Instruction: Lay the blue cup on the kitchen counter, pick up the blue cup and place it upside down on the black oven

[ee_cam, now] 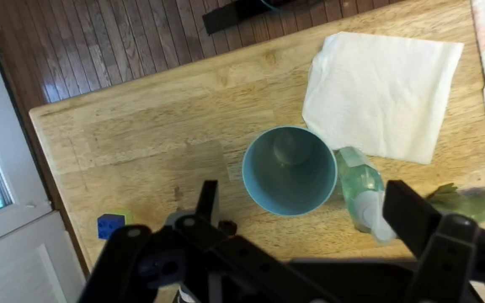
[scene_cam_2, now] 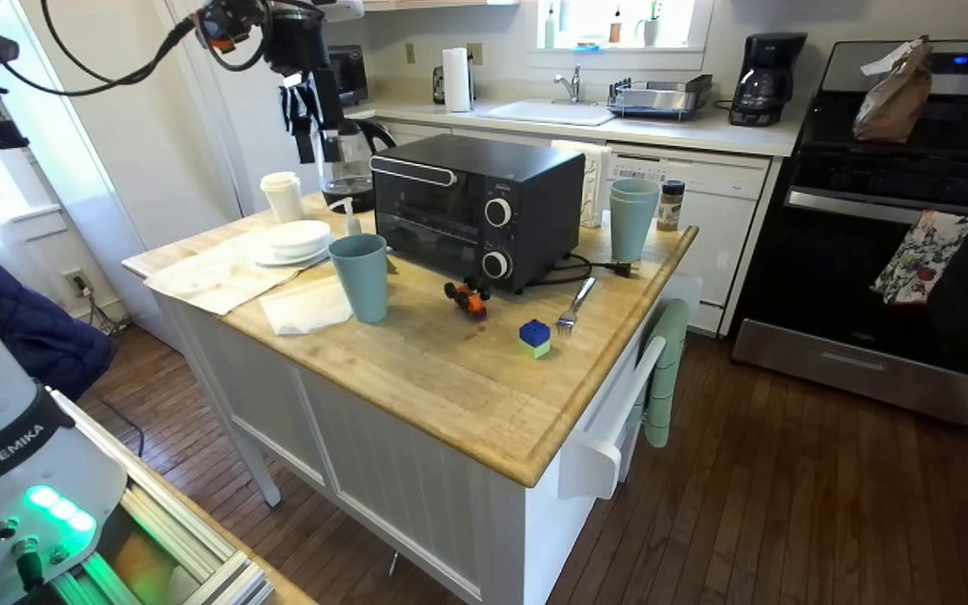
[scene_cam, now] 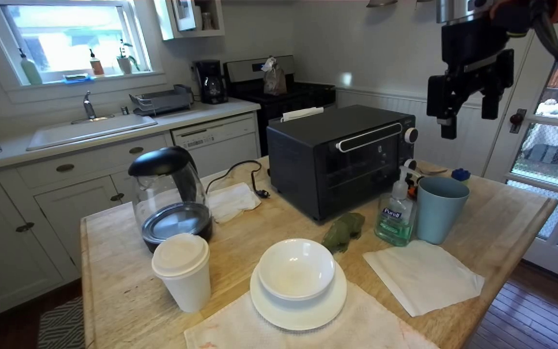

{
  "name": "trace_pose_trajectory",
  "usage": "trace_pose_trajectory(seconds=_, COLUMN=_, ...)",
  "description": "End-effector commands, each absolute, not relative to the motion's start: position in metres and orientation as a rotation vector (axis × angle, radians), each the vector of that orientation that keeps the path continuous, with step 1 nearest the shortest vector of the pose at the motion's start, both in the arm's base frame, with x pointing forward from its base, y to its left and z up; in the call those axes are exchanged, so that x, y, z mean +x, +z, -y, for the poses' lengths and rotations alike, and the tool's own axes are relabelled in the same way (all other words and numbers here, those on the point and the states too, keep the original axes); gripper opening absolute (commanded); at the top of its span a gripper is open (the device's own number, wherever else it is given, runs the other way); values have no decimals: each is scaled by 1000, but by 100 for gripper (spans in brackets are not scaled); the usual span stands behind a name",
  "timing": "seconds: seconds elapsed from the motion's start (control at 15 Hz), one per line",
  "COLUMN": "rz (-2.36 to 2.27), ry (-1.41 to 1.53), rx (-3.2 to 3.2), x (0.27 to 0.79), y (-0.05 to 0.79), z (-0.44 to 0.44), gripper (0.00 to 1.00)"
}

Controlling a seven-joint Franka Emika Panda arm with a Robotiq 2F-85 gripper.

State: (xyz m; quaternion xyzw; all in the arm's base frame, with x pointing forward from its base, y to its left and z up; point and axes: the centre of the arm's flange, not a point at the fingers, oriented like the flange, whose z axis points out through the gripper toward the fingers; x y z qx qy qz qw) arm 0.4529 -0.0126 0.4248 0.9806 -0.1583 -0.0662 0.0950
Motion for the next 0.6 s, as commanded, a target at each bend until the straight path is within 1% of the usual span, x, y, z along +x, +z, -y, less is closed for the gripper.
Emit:
trace_pose_trajectory(seconds=0.0, rz=476, ry=-250, rx=2942, x=448, y=413, z=36, gripper=100)
trace_pose_trajectory(seconds=0.33, rz=496, ry=-289, rx=2946, x=437, y=385, z=68, gripper=100)
trace_pose_trajectory(seconds=0.53, rz=510, ry=-231, rx=2979, x=436, y=361, z=87, gripper=100)
